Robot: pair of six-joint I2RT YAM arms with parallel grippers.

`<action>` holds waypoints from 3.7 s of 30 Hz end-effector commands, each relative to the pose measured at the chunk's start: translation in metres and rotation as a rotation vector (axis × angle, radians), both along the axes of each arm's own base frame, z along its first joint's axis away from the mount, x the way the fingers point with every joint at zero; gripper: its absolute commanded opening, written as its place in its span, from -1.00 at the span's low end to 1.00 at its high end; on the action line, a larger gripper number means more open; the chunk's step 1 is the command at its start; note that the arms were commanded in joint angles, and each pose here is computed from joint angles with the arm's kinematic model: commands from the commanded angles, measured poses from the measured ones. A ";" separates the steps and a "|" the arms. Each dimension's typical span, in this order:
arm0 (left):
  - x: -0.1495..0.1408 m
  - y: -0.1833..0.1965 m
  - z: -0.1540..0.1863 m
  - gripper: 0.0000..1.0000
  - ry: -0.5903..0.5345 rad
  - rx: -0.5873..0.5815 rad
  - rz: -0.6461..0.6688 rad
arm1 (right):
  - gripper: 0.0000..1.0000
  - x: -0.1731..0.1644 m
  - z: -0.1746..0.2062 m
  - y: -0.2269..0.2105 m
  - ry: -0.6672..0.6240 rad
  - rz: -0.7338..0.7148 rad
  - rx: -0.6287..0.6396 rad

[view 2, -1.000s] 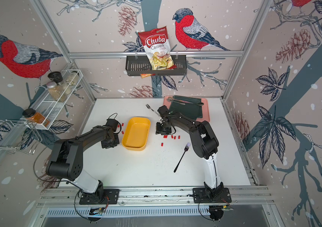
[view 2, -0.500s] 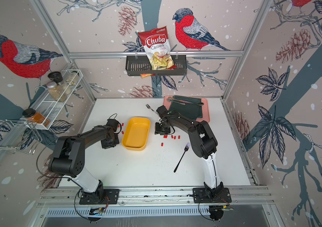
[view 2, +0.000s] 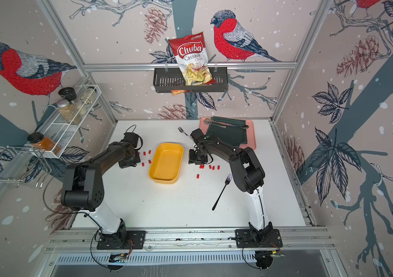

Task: Take the screw protection sleeves out of the storage box
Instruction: Pick up the screw protection sleeve from the center of the board, then place the screw protection sleeve at the center of the board, then reset both arms

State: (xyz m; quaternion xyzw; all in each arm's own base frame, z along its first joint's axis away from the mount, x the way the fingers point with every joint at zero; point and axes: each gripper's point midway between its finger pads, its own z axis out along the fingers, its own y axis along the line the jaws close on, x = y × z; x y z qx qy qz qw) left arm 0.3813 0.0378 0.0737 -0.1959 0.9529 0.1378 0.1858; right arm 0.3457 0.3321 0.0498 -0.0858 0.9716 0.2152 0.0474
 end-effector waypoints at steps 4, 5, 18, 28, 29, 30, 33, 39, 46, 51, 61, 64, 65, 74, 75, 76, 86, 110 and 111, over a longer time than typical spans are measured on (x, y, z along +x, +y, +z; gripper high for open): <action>0.049 0.018 0.007 -0.88 -0.001 0.070 -0.038 | -0.11 -0.005 -0.006 -0.007 0.023 -0.009 -0.035; 0.055 0.023 0.006 -0.88 0.005 0.081 -0.027 | -0.11 -0.005 -0.006 -0.008 0.023 -0.009 -0.038; 0.063 0.023 -0.033 -0.84 0.091 0.054 -0.057 | -0.11 -0.009 -0.008 -0.013 0.030 -0.021 -0.047; 0.069 0.018 -0.037 -0.50 0.055 0.021 -0.065 | -0.11 -0.011 -0.011 -0.007 0.032 -0.018 -0.045; 0.069 0.017 -0.036 -0.49 0.055 0.017 -0.065 | -0.11 -0.011 -0.010 -0.006 0.031 -0.016 -0.046; 0.070 0.017 -0.034 -0.48 0.051 0.012 -0.063 | -0.11 -0.011 -0.010 -0.006 0.030 -0.015 -0.049; 0.073 0.016 -0.020 -0.46 0.017 0.008 -0.058 | -0.11 -0.009 -0.006 -0.007 0.019 -0.022 -0.053; 0.081 0.011 0.036 -0.31 -0.115 -0.027 -0.050 | -0.11 -0.001 0.008 -0.017 -0.023 -0.054 -0.064; 0.070 -0.003 0.152 -0.07 -0.668 -0.177 -0.034 | -0.05 0.054 0.095 -0.079 -0.430 -0.206 -0.087; 0.020 -0.001 0.130 0.17 -0.840 -0.255 0.071 | 0.15 0.086 0.131 -0.181 -0.876 -0.377 -0.281; -0.086 0.062 0.097 0.97 -0.996 0.182 0.206 | 1.00 0.034 0.134 -0.349 -1.066 -0.782 -0.359; -0.097 0.056 0.088 0.97 -1.040 0.220 0.119 | 0.99 -0.003 0.127 -0.369 -1.223 -0.862 -0.381; -0.099 0.052 0.086 0.97 -1.060 0.221 0.086 | 0.99 -0.015 0.119 -0.376 -1.251 -0.882 -0.408; -0.068 0.027 0.083 0.97 -1.135 0.179 -0.083 | 0.99 -0.039 0.110 -0.355 -1.386 -0.761 -0.261; -0.063 0.028 0.085 0.96 -1.145 0.191 -0.075 | 0.99 -0.035 0.111 -0.356 -1.392 -0.756 -0.266; -0.054 0.026 0.081 0.94 -1.130 0.184 -0.095 | 0.99 -0.031 0.113 -0.354 -1.408 -0.737 -0.264; -0.014 0.001 0.052 0.94 -1.022 0.158 -0.239 | 0.99 0.013 0.079 -0.362 -1.305 -0.696 -0.321; -0.012 0.001 0.052 0.94 -1.015 0.167 -0.240 | 1.00 0.018 0.079 -0.369 -1.296 -0.738 -0.364; -0.012 0.001 0.053 0.94 -1.016 0.168 -0.239 | 1.00 0.019 0.078 -0.369 -1.292 -0.738 -0.364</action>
